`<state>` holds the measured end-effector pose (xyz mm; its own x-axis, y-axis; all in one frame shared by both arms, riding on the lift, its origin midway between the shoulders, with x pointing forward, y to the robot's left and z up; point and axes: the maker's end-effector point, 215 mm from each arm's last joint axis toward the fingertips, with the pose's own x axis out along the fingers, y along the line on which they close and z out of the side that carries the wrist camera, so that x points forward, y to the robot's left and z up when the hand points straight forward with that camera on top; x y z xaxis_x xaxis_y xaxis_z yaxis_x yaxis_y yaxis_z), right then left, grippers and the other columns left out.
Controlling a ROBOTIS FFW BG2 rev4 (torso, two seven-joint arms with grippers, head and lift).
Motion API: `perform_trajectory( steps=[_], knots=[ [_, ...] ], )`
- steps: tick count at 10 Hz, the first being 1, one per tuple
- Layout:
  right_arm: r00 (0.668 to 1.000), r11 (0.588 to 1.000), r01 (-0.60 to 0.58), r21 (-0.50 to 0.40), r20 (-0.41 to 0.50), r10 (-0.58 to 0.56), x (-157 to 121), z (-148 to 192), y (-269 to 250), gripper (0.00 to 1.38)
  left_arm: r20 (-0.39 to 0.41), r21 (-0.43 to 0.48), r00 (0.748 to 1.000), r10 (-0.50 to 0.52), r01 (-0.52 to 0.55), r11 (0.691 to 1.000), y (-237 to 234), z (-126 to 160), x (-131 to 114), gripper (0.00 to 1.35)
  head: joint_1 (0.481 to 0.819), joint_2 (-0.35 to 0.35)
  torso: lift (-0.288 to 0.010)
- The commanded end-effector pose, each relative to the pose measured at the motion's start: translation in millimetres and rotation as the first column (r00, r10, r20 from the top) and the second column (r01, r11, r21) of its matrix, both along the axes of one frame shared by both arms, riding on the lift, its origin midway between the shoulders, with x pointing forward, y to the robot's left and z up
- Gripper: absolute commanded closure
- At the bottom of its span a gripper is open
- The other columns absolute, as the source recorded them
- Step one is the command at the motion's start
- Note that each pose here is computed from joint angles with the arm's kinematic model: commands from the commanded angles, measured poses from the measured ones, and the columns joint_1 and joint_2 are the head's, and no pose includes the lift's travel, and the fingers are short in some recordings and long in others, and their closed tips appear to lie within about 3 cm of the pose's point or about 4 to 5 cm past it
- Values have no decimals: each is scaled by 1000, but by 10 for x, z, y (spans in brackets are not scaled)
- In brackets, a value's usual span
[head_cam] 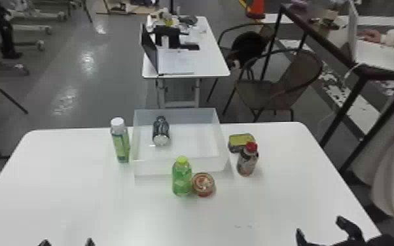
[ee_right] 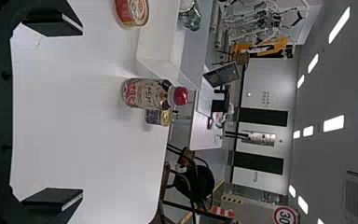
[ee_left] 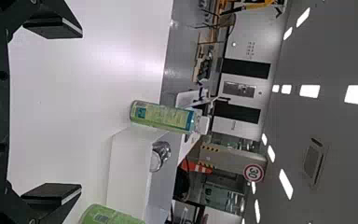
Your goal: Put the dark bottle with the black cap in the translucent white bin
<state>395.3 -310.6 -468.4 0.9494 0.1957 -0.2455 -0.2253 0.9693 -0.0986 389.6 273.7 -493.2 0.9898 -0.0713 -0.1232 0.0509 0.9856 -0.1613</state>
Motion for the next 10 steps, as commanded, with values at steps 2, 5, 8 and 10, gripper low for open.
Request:
perform_trajectory(
  steps=[2,5,8,10],
  knots=[
    [1000,1000,-11,-2,-12,11,-125,-54,53,84,5,1,1000,9,-9,1000,29,8,-47,136,695,-48,-12],
    [1000,1000,-18,0,-13,18,-133,-61,138,84,4,-17,1000,21,-21,1000,25,-3,-85,136,695,-40,-12],
    [1000,1000,-21,9,-7,21,-117,-63,203,84,8,-24,1000,27,-27,999,28,6,-89,136,695,-27,-12],
    [1000,1000,-19,11,0,19,-99,-48,245,84,11,-30,999,34,-34,999,34,10,-107,136,695,-19,-12]
  ],
)
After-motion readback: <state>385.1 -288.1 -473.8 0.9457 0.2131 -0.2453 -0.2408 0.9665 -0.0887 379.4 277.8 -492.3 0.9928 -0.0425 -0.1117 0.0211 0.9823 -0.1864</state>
